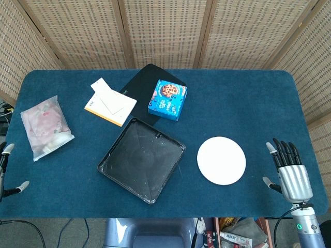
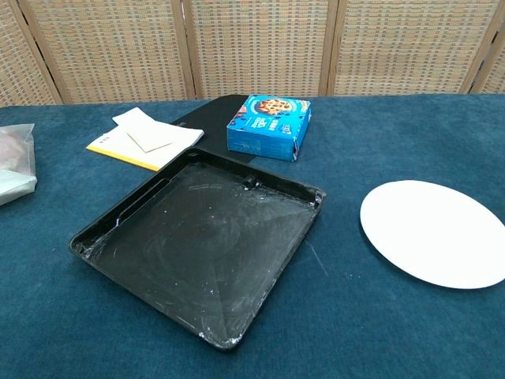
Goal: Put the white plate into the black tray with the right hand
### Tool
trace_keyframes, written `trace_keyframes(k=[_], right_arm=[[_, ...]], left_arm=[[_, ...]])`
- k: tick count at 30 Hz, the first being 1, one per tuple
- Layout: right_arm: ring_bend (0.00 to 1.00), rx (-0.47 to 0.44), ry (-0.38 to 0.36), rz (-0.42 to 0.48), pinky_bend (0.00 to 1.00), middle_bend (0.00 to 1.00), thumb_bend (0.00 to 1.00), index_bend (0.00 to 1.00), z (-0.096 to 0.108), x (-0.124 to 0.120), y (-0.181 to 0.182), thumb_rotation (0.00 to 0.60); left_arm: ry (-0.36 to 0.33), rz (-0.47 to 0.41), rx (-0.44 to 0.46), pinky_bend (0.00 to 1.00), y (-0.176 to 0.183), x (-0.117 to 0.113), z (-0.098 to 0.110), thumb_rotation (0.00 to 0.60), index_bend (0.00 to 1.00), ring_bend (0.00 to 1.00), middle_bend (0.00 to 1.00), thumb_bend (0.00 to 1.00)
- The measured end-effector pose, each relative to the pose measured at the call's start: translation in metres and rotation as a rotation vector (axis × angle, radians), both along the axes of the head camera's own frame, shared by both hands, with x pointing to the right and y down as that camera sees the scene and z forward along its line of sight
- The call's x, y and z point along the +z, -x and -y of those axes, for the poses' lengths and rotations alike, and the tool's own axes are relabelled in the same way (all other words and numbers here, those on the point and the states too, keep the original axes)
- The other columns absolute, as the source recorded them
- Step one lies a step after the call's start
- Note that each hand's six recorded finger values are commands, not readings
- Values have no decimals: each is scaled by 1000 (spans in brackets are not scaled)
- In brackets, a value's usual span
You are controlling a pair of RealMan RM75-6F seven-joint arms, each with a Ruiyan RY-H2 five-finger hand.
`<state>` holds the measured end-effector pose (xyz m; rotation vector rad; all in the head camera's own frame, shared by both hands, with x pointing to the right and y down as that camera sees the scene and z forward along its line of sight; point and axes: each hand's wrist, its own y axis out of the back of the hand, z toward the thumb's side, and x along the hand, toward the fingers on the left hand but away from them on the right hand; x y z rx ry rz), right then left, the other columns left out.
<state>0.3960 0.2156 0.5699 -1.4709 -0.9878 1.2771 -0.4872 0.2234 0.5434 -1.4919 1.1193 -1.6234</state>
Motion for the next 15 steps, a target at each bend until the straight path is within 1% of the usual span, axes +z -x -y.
trace_keyframes(k=[4,8,11,15], right_arm=[[0,-8,15,11,0,0,0,0,-3,0,3,600],[0,-28,54,9,0,0,0,0,-9,6,7,600],[0,-48,95,3,0,0,0,0,-15,13,13,600],[0,-106,177,2,0,0,0,0,-29,31,26,600]], left_arm=[[-3,-6,10,0,-2,0,-1,600,0,0,0,0],[-8,-10,15,0,-3,-1,-1,600,0,0,0,0],[-14,-16,17,0,-4,-2,-1,600,0,0,0,0],[-19,-27,17,0,-5,-3,0,600,0,0,0,0]])
